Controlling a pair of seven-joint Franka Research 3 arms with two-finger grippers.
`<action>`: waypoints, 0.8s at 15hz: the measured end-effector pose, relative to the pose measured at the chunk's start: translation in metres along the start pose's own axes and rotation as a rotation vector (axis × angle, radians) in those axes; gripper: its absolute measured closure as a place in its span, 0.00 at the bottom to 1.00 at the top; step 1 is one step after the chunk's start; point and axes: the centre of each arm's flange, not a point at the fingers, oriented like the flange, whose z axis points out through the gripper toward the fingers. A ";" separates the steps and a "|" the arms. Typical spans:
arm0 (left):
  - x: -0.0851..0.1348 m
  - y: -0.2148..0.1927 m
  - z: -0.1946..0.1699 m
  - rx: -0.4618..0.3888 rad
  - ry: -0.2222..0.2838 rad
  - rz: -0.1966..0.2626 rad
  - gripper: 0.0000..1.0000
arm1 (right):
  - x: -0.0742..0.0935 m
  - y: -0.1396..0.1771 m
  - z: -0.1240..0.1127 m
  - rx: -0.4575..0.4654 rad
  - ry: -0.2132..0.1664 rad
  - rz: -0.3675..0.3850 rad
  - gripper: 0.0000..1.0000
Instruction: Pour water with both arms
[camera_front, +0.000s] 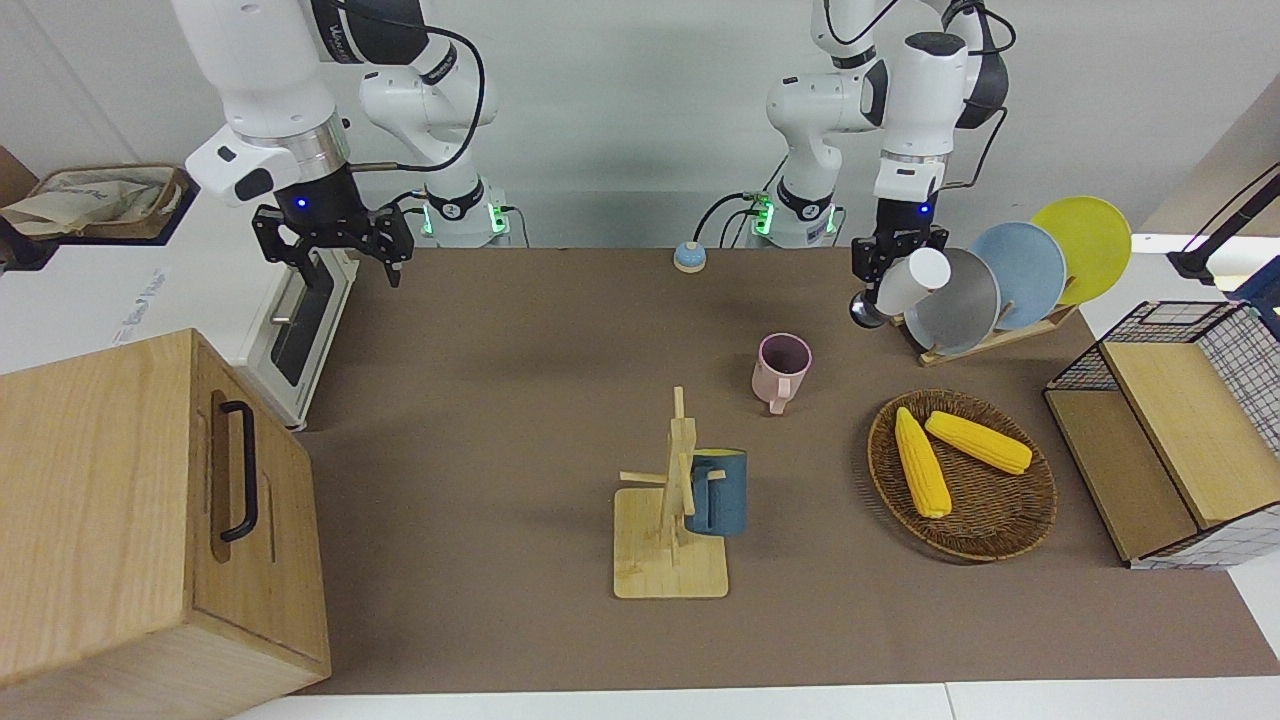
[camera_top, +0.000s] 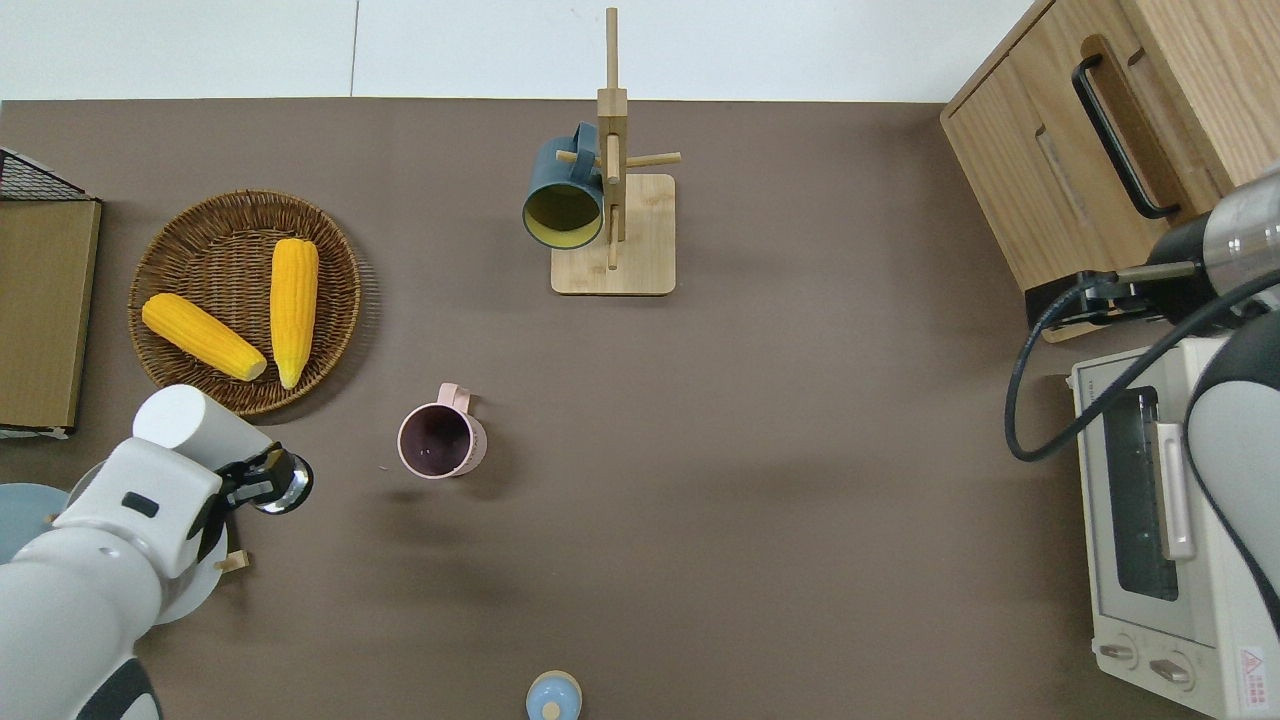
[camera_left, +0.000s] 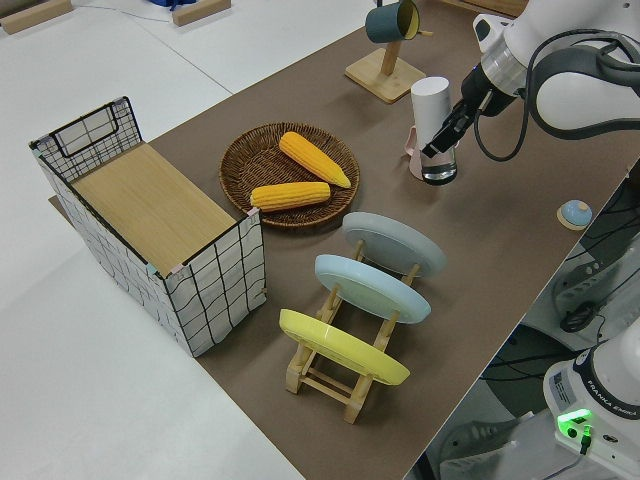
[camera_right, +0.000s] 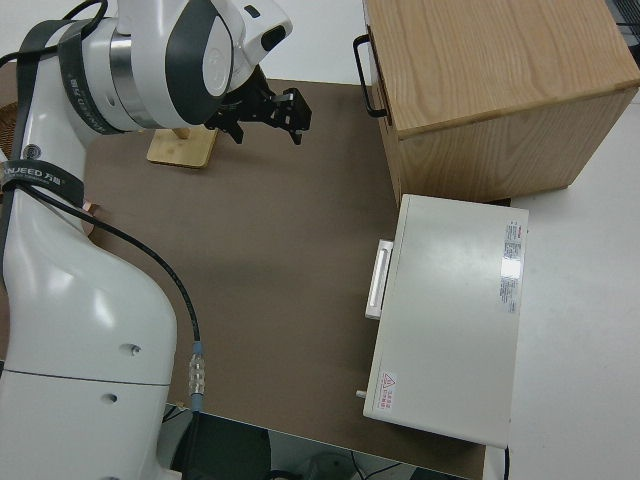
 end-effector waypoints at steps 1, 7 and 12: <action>0.010 -0.006 -0.008 0.010 0.033 -0.004 0.36 | 0.000 0.000 0.000 0.000 0.000 0.000 0.01; 0.084 -0.044 -0.082 0.037 0.219 -0.043 0.36 | 0.000 0.000 0.000 0.000 0.000 0.000 0.01; 0.156 -0.119 -0.109 0.062 0.294 -0.043 0.36 | 0.000 0.000 0.000 0.000 0.000 0.000 0.01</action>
